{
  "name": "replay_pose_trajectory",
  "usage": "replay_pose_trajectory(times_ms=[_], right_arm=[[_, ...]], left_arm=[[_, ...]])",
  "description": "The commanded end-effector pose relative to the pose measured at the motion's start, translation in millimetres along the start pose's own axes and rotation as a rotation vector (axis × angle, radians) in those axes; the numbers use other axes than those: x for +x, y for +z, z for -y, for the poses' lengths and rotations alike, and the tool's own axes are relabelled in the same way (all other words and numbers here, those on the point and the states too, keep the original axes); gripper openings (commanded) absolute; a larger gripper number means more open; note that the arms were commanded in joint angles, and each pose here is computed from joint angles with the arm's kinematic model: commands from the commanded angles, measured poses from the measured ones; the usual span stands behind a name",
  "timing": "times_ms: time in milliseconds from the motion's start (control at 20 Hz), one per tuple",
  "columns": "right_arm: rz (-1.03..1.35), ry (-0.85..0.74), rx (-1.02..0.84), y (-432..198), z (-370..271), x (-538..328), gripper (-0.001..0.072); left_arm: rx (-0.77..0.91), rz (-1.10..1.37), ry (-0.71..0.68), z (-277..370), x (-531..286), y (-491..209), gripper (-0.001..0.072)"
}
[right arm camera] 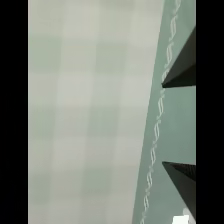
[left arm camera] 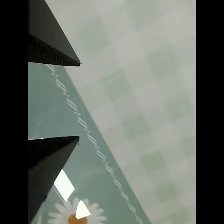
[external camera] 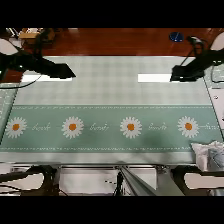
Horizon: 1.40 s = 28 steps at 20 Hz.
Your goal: Fold the shirts.
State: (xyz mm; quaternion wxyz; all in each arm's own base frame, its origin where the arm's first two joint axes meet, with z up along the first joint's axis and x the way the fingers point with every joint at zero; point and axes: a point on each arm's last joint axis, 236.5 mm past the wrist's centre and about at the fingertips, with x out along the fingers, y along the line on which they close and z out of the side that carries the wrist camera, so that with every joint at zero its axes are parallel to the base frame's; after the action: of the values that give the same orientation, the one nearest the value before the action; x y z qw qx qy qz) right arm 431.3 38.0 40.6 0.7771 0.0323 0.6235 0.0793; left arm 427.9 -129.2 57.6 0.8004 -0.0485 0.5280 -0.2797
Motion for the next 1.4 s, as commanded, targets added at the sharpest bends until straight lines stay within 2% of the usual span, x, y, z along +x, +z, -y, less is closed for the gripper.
replay_pose_trajectory(times_ms=[0, 150, 300, 500, 1350], right_arm=[[-0.004, 0.055, -0.143, -5.8, -72.8, -0.4, 0.0528], [0.086, -0.028, -0.190, -4.9, -85.8, -29.4, 0.0513], [0.151, -0.018, -0.182, -17.3, -93.6, -38.3, 0.0513], [0.253, -0.014, -0.113, 0.2, -83.1, -38.8, 0.0513], [0.263, -0.013, -0.114, 2.5, -83.7, -39.4, 0.0514]], left_arm=[[0.041, -0.143, 0.217, -11.1, 10.4, -26.1, 0.0532], [0.055, -0.125, 0.212, 3.3, 2.6, -23.4, 0.0528], [0.063, -0.096, 0.214, 15.2, -20.5, -23.0, 0.0521], [0.082, 0.022, 0.233, 15.7, -27.7, 2.9, 0.0522], [0.081, 0.014, 0.232, 14.7, -24.8, 1.9, 0.0523]])
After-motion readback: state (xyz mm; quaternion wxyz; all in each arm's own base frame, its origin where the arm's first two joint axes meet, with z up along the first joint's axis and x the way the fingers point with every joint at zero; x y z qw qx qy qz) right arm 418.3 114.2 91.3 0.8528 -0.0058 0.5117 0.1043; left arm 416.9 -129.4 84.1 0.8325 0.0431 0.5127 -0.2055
